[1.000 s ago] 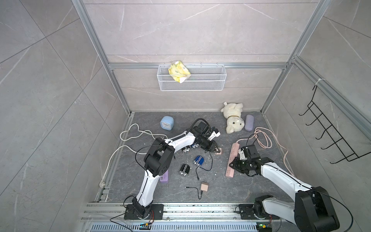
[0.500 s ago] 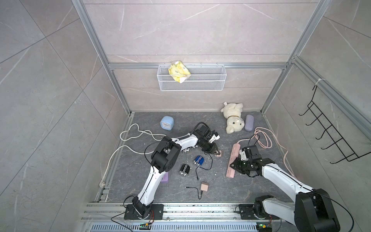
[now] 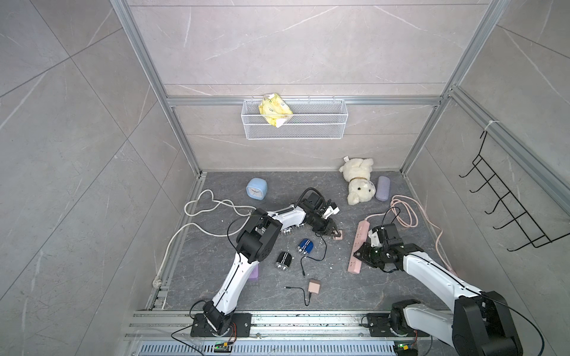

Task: Unplug the electric shaver
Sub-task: Place the socket at the center of the board.

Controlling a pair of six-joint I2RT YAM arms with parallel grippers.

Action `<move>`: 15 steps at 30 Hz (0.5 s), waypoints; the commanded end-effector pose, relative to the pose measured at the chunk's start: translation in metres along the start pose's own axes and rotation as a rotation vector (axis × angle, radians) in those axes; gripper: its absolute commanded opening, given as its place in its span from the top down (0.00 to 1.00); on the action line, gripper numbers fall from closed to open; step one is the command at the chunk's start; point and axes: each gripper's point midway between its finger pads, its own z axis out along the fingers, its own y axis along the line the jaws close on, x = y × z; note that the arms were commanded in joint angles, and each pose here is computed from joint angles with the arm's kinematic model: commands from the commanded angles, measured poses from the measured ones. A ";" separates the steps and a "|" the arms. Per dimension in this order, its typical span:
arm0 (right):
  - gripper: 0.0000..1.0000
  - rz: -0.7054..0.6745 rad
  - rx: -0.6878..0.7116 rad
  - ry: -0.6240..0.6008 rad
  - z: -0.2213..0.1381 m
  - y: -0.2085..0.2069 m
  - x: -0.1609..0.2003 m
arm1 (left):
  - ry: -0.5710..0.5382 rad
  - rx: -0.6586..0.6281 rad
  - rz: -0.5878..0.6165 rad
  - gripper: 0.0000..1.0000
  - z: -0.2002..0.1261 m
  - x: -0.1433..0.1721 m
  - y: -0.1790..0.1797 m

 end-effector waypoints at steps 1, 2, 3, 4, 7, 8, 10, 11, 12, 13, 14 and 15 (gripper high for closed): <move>1.00 -0.009 0.012 0.018 0.001 -0.006 0.007 | 0.009 -0.019 -0.024 0.76 0.002 0.000 0.005; 1.00 -0.006 0.010 0.018 0.001 -0.006 0.007 | 0.011 -0.026 -0.025 0.74 0.002 0.000 0.005; 1.00 -0.007 0.009 0.021 0.002 -0.006 0.007 | 0.015 -0.038 -0.025 0.69 0.000 0.002 0.006; 1.00 -0.008 0.008 0.025 0.003 -0.005 0.008 | 0.017 -0.048 -0.021 0.65 -0.002 0.002 0.006; 0.99 -0.006 0.010 0.035 0.005 -0.006 0.009 | 0.025 -0.055 -0.018 0.53 -0.007 0.003 0.000; 0.97 -0.003 0.012 0.038 0.005 -0.007 0.009 | 0.032 -0.061 -0.017 0.53 -0.009 0.002 -0.002; 0.95 0.000 0.011 0.039 0.006 -0.007 0.010 | 0.025 -0.088 -0.014 0.51 -0.015 -0.002 -0.004; 0.94 0.000 0.008 0.039 0.005 -0.007 0.010 | 0.022 -0.091 -0.008 0.50 -0.017 -0.003 -0.007; 0.93 0.002 0.009 0.041 0.005 -0.007 0.010 | 0.018 -0.100 -0.008 0.49 -0.018 -0.004 -0.006; 0.92 0.003 0.011 0.041 0.005 -0.007 0.010 | 0.017 -0.106 -0.007 0.47 -0.018 -0.004 -0.005; 0.90 0.004 0.013 0.043 0.005 -0.007 0.010 | -0.009 -0.108 0.020 0.45 -0.029 -0.013 -0.018; 0.87 0.005 0.013 0.045 0.005 -0.007 0.010 | -0.016 -0.117 0.024 0.44 -0.031 -0.015 -0.020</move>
